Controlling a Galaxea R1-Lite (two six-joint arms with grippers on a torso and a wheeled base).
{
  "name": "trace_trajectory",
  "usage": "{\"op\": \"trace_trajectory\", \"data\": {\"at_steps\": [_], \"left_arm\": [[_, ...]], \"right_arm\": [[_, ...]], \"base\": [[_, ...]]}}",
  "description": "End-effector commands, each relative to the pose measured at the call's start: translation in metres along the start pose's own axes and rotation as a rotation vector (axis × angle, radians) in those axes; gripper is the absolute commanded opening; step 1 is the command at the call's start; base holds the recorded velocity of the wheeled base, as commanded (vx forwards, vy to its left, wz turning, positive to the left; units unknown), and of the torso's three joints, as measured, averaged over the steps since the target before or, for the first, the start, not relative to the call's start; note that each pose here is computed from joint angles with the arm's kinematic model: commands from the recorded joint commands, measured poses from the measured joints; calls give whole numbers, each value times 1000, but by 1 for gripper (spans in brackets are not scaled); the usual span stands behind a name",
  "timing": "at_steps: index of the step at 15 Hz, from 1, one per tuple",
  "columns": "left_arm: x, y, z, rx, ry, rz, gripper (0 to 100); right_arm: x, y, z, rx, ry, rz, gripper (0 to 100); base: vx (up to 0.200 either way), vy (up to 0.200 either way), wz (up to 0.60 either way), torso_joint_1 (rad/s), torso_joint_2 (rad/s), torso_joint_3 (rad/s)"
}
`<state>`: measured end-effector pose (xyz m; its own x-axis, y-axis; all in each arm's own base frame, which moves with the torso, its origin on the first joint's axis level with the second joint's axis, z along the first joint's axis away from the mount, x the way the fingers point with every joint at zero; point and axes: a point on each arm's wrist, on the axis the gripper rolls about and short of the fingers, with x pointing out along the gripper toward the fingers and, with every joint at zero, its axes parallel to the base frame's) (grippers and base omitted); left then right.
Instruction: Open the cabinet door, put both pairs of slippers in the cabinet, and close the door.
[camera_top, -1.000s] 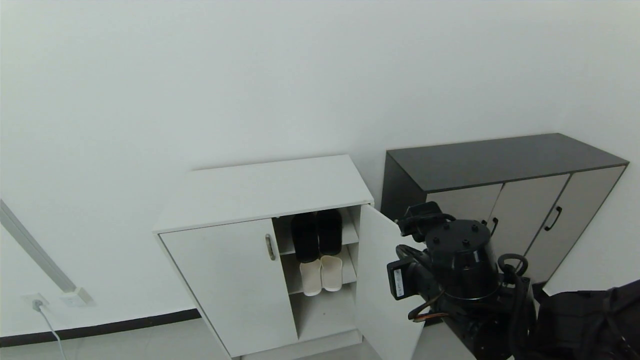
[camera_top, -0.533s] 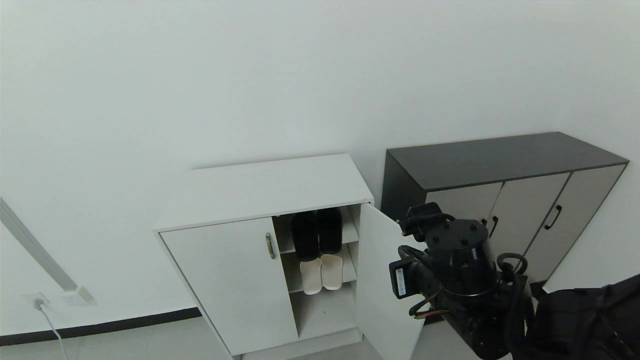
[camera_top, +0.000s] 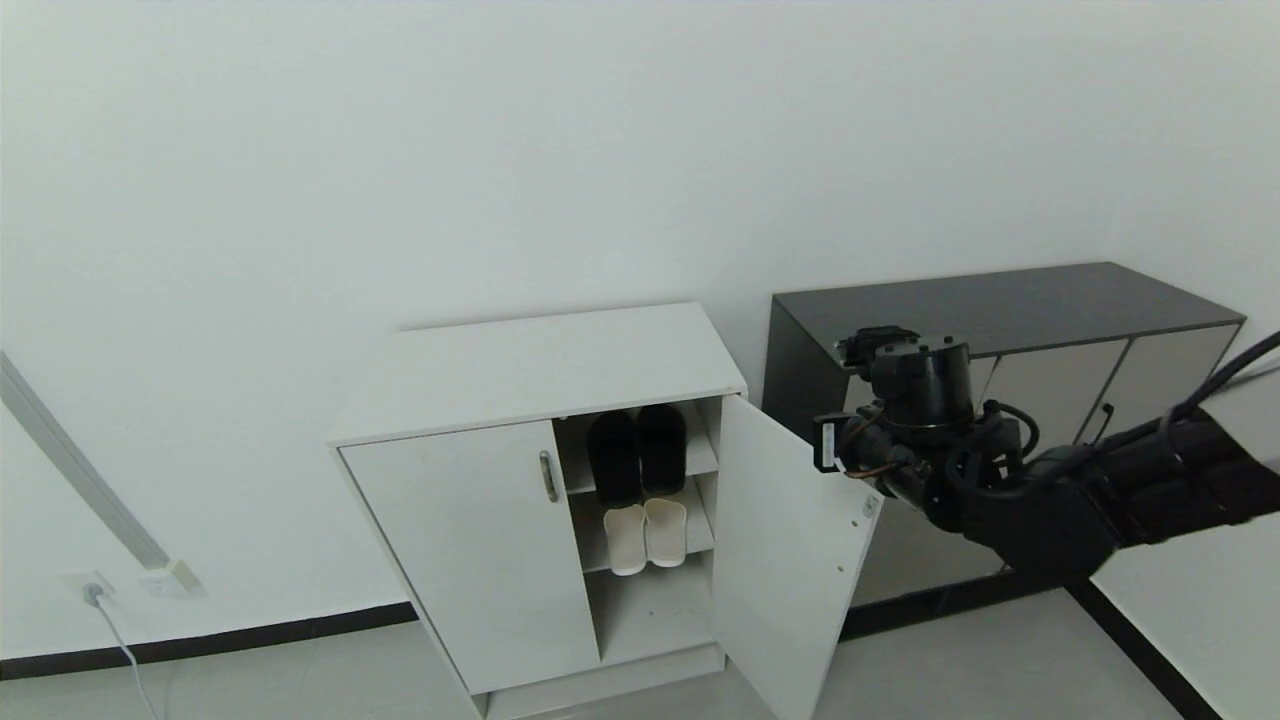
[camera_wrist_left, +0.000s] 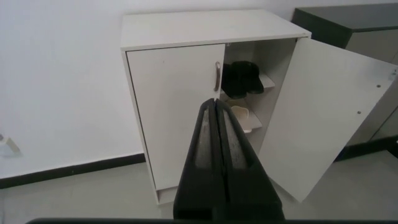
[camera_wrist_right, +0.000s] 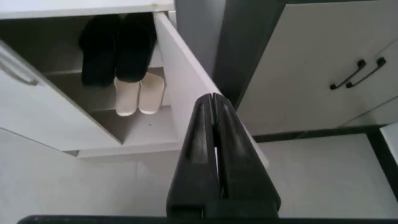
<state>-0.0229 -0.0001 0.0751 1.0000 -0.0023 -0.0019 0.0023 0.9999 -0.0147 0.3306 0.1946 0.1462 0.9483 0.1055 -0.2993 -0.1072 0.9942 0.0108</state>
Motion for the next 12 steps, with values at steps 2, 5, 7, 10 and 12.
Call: {"op": "trace_trajectory", "data": {"at_steps": [2, 5, 7, 10, 12], "left_arm": [[0, 0, 0, -1, 1, 1, 0], [0, 0, 0, -2, 1, 1, 0], [0, 0, 0, -2, 1, 1, 0], [0, 0, 0, -2, 1, 1, 0], [0, 0, 0, -2, 1, 1, 0]], "right_arm": [[52, -18, -12, 11, 40, -65, 0], [80, -23, -31, 9, 79, -70, 0], [94, -26, -40, 11, 92, -80, 0], [105, -27, -49, 6, 108, -86, 0], [108, -26, -53, 3, 117, -86, 0]], "base": [[0, 0, 0, 0, 0, 0], [0, 0, 0, 0, 0, 0], [0, 0, 0, 0, 0, 0], [0, 0, 0, 0, 0, 0], [0, 0, 0, 0, 0, 0]]}}
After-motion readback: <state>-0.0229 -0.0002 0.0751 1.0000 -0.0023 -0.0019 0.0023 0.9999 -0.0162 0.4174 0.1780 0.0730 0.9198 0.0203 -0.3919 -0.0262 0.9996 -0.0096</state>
